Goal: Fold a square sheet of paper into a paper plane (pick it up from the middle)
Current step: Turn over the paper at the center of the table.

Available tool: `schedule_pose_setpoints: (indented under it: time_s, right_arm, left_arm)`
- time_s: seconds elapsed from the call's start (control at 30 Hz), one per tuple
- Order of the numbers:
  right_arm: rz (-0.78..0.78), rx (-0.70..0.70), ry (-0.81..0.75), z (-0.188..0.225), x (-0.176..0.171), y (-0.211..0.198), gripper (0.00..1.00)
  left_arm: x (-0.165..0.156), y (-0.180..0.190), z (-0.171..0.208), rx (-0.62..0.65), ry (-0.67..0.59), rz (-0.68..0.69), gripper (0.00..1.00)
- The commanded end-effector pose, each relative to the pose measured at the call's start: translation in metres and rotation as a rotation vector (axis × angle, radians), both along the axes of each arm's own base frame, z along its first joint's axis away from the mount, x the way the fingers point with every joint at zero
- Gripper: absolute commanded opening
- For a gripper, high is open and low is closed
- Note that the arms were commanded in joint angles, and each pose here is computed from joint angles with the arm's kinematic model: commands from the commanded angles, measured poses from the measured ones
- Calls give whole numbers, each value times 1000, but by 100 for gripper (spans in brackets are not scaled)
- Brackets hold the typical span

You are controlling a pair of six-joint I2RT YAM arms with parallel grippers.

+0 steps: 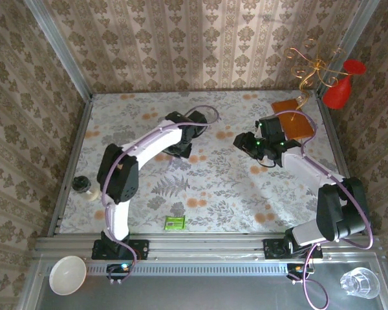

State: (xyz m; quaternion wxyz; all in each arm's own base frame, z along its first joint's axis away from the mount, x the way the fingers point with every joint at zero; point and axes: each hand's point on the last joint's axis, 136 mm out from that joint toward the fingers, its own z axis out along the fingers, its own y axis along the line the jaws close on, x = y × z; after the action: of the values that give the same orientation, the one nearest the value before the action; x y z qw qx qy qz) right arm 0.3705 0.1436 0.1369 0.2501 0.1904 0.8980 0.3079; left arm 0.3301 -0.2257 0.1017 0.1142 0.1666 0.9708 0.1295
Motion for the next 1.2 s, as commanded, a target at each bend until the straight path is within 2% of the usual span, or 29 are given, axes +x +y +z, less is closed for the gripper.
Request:
schedule_pose_setpoints:
  time_s: [0.0, 0.17, 0.3, 0.4, 0.5, 0.67, 0.8, 0.9, 1.03, 1.17]
  right_arm:
    - [-27, -22, 4, 0, -7, -9, 46]
    - [-38, -23, 21, -5, -11, -14, 47]
    - [1, 22, 14, -3, -9, -3, 47]
    - [45, 29, 22, -6, -7, 12, 47]
    - [118, 15, 30, -10, -7, 39, 47]
    - [279, -16, 73, -28, -11, 108, 45]
    - [384, -42, 117, -47, -18, 161, 44]
    - [428, -67, 140, -60, -22, 186, 43]
    - [450, -117, 171, -78, -17, 202, 43]
    - [449, -189, 212, -100, -10, 202, 42]
  left_arm:
    - [-7, -33, -14, -117, 60, 6, 11]
    - [-10, -67, -29, -341, 139, 52, 23]
    - [-3, -77, -15, -584, 161, 118, 43]
    - [8, -74, 7, -799, 141, 177, 50]
    - [18, -51, 23, -912, 98, 243, 53]
    - [23, 15, 20, -921, 27, 414, 59]
    - [12, 57, 13, -931, -15, 527, 76]
    - [5, 80, 8, -932, -38, 588, 88]
    - [-2, 94, 3, -936, -36, 628, 98]
    - [-3, 90, 3, -957, -20, 604, 100]
